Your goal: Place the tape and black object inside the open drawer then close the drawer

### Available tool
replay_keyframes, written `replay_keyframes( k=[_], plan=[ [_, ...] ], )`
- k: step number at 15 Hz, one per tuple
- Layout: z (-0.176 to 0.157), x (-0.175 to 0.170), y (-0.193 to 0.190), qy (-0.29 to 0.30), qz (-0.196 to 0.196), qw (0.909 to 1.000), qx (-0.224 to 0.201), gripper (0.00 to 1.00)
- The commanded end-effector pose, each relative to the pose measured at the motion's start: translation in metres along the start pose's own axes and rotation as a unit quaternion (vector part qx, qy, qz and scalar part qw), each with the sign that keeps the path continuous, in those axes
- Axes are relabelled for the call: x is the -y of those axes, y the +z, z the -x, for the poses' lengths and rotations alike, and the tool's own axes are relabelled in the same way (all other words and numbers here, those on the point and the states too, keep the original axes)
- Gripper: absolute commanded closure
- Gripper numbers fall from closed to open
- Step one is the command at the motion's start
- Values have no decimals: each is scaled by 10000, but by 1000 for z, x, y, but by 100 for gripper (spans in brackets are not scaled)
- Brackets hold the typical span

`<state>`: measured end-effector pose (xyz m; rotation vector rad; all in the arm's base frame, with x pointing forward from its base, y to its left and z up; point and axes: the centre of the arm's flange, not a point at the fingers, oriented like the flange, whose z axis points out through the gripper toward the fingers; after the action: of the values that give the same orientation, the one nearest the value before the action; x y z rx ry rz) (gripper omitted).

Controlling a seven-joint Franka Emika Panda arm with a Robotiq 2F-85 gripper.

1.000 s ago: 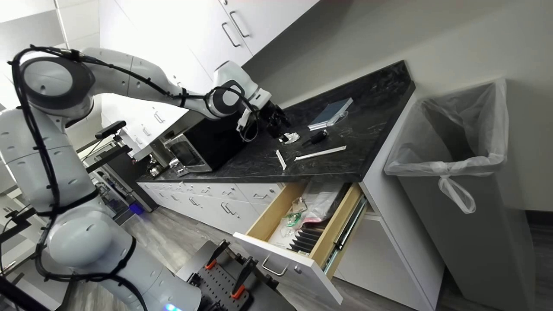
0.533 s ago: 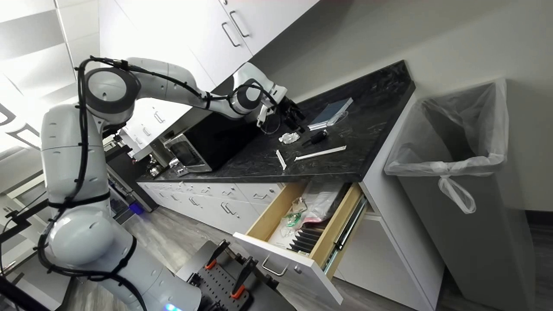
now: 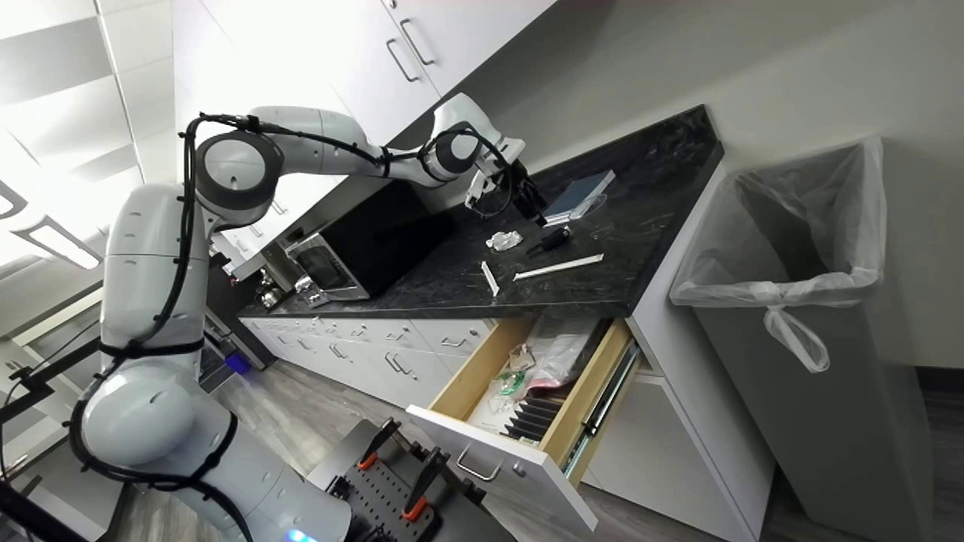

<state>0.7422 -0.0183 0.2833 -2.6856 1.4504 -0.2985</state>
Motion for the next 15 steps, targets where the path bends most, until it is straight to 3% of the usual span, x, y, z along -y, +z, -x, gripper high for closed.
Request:
replay_keyframes(
  k=[1,15],
  plan=[
    [-18,23,18,-139,97,9995,283,0],
    [-11,27,67,-166,132,9996,195,0]
  ],
)
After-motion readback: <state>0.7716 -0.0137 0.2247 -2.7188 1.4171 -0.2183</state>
